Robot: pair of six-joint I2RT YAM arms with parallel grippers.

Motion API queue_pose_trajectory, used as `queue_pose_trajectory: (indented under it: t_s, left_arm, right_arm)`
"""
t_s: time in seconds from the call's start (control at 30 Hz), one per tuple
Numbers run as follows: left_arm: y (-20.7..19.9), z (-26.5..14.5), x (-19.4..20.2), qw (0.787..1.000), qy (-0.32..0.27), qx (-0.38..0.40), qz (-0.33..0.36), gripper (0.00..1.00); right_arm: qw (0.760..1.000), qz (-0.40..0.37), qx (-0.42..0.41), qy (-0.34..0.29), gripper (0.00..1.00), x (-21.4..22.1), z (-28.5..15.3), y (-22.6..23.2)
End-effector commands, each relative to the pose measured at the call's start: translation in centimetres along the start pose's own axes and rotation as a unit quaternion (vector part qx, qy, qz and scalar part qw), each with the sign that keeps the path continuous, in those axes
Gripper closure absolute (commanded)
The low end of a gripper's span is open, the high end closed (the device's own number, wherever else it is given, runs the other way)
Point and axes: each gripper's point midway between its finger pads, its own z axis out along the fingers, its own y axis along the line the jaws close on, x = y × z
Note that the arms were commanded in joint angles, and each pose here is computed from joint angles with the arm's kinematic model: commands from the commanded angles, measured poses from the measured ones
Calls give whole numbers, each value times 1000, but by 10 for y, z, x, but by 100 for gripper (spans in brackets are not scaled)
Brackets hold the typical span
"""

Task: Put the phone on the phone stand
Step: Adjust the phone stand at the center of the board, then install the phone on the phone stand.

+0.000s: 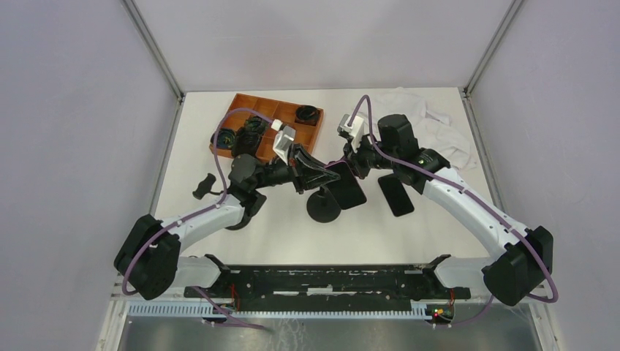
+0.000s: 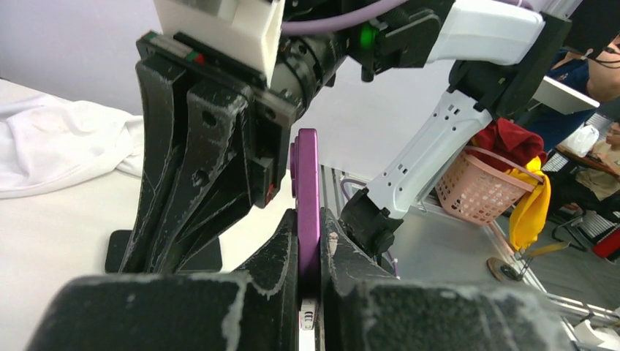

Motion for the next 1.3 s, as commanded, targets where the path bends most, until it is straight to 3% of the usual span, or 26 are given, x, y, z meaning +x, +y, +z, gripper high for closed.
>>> queue_pose_trajectory:
  t_s: [0.0, 0.6, 0.87, 1.27]
  left_arm:
    - [-16, 3, -18, 996, -36, 46, 68, 98]
    - [26, -2, -21, 994, -33, -12, 100, 98]
    - [30, -4, -15, 997, -29, -10, 75, 98]
    - [19, -8, -21, 993, -102, 60, 28, 98]
  right_arm:
    - [998, -11, -17, -53, 100, -32, -9, 10]
    - [998, -13, -19, -61, 100, -28, -15, 15]
    - [997, -11, -34, -67, 100, -27, -14, 20]
    - [995, -3, -49, -81, 100, -21, -14, 28]
